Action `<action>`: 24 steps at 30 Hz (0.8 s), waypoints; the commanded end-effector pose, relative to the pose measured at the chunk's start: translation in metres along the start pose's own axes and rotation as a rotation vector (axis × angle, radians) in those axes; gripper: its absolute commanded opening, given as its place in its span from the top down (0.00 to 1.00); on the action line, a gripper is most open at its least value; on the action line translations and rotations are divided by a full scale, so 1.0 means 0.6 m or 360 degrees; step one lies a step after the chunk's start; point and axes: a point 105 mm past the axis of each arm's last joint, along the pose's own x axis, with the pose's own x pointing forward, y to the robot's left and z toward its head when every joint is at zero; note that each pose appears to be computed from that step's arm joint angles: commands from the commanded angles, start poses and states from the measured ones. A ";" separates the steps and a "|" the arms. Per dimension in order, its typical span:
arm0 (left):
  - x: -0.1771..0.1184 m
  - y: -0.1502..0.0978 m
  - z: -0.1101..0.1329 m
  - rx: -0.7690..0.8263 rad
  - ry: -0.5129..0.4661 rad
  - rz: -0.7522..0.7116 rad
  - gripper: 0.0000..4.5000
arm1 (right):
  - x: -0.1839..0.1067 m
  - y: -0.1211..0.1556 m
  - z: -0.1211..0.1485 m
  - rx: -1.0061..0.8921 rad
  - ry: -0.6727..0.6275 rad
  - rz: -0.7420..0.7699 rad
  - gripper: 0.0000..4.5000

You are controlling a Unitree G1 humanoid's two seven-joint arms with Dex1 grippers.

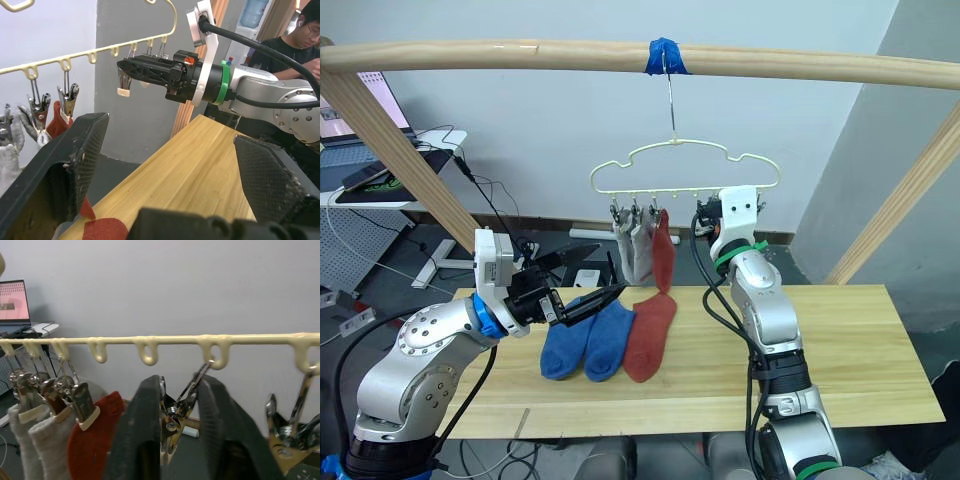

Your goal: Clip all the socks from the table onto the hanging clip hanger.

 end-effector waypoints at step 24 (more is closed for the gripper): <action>0.064 0.020 -0.242 0.0039 0.0791 0.0011 0.00 | -0.034 -0.023 0.030 -0.0042 0.0118 0.0366 1.00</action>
